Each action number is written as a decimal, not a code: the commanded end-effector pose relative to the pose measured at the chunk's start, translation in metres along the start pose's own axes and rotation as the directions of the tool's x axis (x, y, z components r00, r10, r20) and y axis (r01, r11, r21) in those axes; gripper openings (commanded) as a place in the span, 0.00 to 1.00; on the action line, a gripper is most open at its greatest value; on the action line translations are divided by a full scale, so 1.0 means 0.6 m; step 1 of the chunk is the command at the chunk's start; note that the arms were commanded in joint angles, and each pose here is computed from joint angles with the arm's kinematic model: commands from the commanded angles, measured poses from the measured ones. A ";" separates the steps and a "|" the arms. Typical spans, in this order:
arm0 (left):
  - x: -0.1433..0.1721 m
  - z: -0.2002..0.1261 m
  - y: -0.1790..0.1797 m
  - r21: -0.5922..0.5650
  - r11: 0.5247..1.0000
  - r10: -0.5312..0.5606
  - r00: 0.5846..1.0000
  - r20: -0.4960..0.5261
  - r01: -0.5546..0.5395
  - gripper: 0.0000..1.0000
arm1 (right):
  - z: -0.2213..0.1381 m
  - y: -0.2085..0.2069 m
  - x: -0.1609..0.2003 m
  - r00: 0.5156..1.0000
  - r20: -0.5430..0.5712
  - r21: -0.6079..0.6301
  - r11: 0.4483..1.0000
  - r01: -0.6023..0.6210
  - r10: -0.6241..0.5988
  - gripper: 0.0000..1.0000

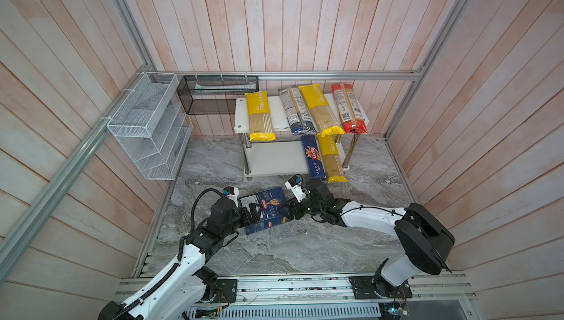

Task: Arrange pasta packages on shelves
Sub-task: Place the pasta box at the center of the table, then pick up the pasta box from the center of the table, then place the pasta box on the shelf, then move the pasta box to the shelf.

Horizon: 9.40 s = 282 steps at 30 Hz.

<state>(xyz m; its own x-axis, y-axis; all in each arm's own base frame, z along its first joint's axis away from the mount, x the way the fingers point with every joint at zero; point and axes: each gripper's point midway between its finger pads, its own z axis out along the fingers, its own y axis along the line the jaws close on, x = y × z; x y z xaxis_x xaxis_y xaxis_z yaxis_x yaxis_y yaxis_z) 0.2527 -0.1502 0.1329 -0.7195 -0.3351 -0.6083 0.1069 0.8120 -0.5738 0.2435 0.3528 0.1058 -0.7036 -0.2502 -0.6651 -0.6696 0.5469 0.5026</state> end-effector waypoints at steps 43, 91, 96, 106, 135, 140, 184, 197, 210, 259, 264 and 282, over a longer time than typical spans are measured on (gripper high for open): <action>0.013 0.049 0.026 -0.046 0.997 -0.065 0.998 -0.009 0.064 1.00 | 0.046 -0.027 -0.006 0.985 -0.038 -0.009 0.985 -0.170 0.170 0.71; -0.099 0.069 -0.177 0.193 0.979 0.048 0.996 0.072 -0.061 1.00 | -0.027 0.078 -0.145 0.977 0.205 -0.102 0.994 -0.030 0.050 0.70; -0.102 0.071 -0.183 0.204 0.977 0.051 0.996 0.075 -0.066 1.00 | -0.045 0.079 -0.165 0.967 0.253 -0.080 0.996 -0.023 0.043 0.70; -0.135 0.069 -0.217 0.240 0.965 0.077 0.990 0.121 -0.104 1.00 | -0.053 0.080 -0.189 0.961 0.277 -0.056 0.998 0.003 0.013 0.70; -0.212 0.106 -0.252 0.243 0.947 0.145 0.957 0.253 -0.208 1.00 | -0.068 0.042 -0.256 0.911 0.411 -0.025 0.999 0.028 -0.015 0.70; -0.232 0.124 -0.240 0.262 0.947 0.116 0.960 0.256 -0.184 1.00 | -0.067 0.029 -0.272 0.905 0.425 -0.029 0.999 0.017 -0.004 0.70; -0.286 0.265 -0.132 0.057 0.973 0.211 0.964 0.163 -0.223 1.00 | -0.011 -0.123 -0.329 0.912 0.403 -0.018 0.997 -0.070 0.071 0.70; -0.280 0.236 -0.070 -0.151 0.959 0.260 0.954 0.148 -0.238 1.00 | -0.055 -0.189 -0.305 0.930 0.367 0.228 0.969 -0.090 0.000 0.78; -0.271 0.184 -0.051 -0.216 0.949 0.264 0.954 0.144 -0.230 1.00 | -0.115 -0.159 -0.286 0.922 0.386 0.200 0.977 -0.072 -0.011 0.78; -0.102 -0.061 0.096 -0.327 0.945 0.089 0.952 0.294 0.012 1.00 | 0.106 -0.097 -0.246 0.960 0.252 -0.008 0.992 0.124 -0.118 0.75; -0.123 -0.060 0.096 -0.333 0.943 0.124 0.933 0.337 -0.005 1.00 | 0.108 -0.114 -0.256 0.959 0.253 0.020 0.992 0.126 -0.127 0.75; -0.248 -0.080 0.228 -0.509 0.859 0.261 0.809 0.527 0.054 1.00 | -0.263 -0.312 -0.134 0.904 0.425 0.642 0.721 -0.260 -0.053 0.87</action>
<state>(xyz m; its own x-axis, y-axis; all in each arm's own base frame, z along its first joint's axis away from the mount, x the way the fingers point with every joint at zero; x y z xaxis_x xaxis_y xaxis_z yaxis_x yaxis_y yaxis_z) 0.3331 0.0239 0.1580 -0.2627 -0.3878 -0.8835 -0.2979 0.9035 -0.3080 0.3799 0.2238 0.1574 -0.5089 -0.0095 -0.8608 -0.4099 0.8820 0.2326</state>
